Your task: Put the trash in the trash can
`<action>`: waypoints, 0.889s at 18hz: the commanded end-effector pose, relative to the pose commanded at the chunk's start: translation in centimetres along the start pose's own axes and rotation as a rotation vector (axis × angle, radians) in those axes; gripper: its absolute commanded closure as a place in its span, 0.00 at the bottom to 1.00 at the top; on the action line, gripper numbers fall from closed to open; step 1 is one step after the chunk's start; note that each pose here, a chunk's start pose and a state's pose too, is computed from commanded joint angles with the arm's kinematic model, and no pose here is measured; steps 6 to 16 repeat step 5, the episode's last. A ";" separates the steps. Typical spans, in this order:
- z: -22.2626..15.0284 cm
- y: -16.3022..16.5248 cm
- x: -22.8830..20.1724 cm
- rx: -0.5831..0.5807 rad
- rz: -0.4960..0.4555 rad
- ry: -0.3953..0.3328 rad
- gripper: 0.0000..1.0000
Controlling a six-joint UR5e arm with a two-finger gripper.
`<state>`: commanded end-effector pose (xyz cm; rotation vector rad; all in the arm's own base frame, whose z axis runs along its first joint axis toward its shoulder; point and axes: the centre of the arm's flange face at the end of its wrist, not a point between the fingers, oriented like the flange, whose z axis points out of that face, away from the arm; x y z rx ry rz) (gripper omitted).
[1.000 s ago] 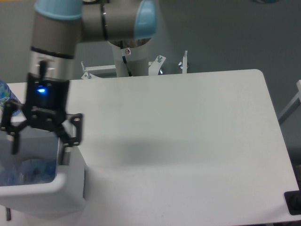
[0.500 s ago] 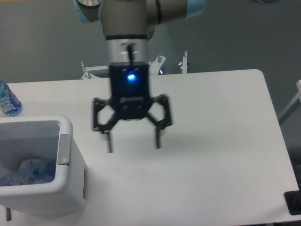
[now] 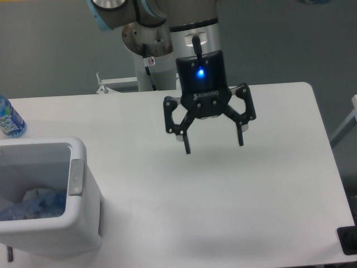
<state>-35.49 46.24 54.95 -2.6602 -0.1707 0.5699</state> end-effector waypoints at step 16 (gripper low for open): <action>-0.6 1.4 -1.2 -0.034 0.065 -0.029 0.00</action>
